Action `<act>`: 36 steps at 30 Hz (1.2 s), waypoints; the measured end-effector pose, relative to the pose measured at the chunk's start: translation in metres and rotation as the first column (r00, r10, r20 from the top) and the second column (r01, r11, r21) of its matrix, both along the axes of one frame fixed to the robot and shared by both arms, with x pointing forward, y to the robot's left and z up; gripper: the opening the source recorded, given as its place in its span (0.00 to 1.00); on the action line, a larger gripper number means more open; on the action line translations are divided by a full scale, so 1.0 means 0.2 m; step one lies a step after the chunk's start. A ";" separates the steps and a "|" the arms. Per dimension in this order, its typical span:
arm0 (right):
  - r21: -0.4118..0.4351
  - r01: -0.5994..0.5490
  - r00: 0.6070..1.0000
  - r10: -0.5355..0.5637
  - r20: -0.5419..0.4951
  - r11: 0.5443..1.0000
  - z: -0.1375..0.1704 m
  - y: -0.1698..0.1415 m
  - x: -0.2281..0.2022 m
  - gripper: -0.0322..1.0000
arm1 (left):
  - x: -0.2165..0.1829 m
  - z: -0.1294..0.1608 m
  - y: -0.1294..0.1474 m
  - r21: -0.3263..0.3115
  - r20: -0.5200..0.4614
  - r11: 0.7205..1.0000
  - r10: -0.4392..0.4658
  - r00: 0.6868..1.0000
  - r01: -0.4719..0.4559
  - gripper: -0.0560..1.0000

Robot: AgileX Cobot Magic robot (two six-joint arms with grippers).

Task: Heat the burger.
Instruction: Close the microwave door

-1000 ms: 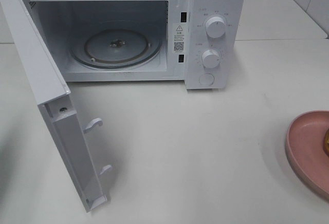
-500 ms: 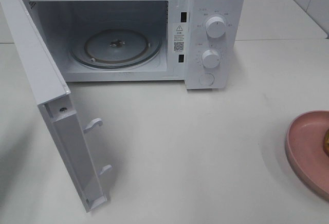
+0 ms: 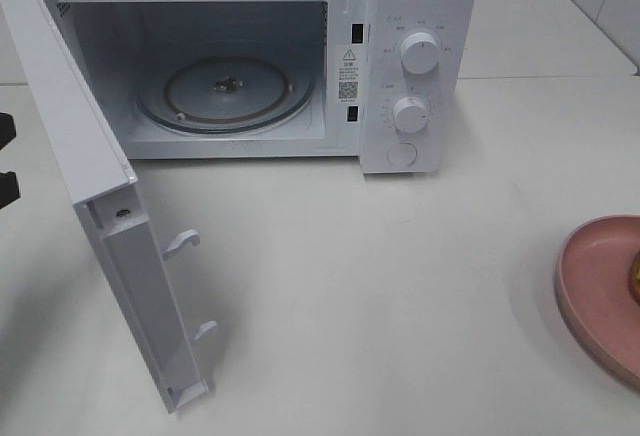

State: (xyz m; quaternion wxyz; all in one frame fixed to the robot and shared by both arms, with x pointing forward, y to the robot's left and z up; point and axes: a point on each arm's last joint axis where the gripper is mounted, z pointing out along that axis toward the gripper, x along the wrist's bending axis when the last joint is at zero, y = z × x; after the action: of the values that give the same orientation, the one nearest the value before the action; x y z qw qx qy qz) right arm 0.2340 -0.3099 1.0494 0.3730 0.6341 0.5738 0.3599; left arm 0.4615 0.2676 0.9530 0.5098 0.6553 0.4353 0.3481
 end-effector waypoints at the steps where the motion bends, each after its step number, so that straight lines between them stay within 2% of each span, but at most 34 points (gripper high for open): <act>1: 0.000 0.000 1.000 0.000 0.000 1.000 0.00 0.00 0.00 0.76 | 0.02 -0.01 -0.04 -0.002 -0.011 0.999 -0.032 0.999 0.032 0.05; 6: 0.000 0.000 1.000 0.000 0.000 1.000 0.00 0.00 0.00 0.76 | 0.04 -0.06 -0.12 -0.012 -0.040 0.998 -0.057 0.998 0.056 0.05; 14: 0.000 0.000 1.000 0.000 0.000 1.000 0.00 0.00 0.00 0.76 | 0.07 -0.07 -0.25 -0.033 -0.027 0.992 -0.119 0.993 0.118 0.05; 20: 0.000 0.000 1.000 0.000 0.000 1.000 0.00 0.00 0.00 0.76 | 0.11 -0.06 -0.34 -0.073 -0.010 0.991 -0.116 0.993 0.115 0.05; 36: 0.000 0.000 1.000 0.000 0.000 1.000 0.00 0.00 0.00 0.76 | 0.26 -0.03 -0.60 -0.119 0.044 0.985 -0.121 0.992 0.126 0.05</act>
State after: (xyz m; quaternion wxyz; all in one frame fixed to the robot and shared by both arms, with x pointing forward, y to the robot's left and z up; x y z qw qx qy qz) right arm 0.2340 -0.3099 1.0494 0.3730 0.6341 0.5738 0.3599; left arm 0.5134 0.1474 0.9477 0.5770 0.6425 0.4048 0.3007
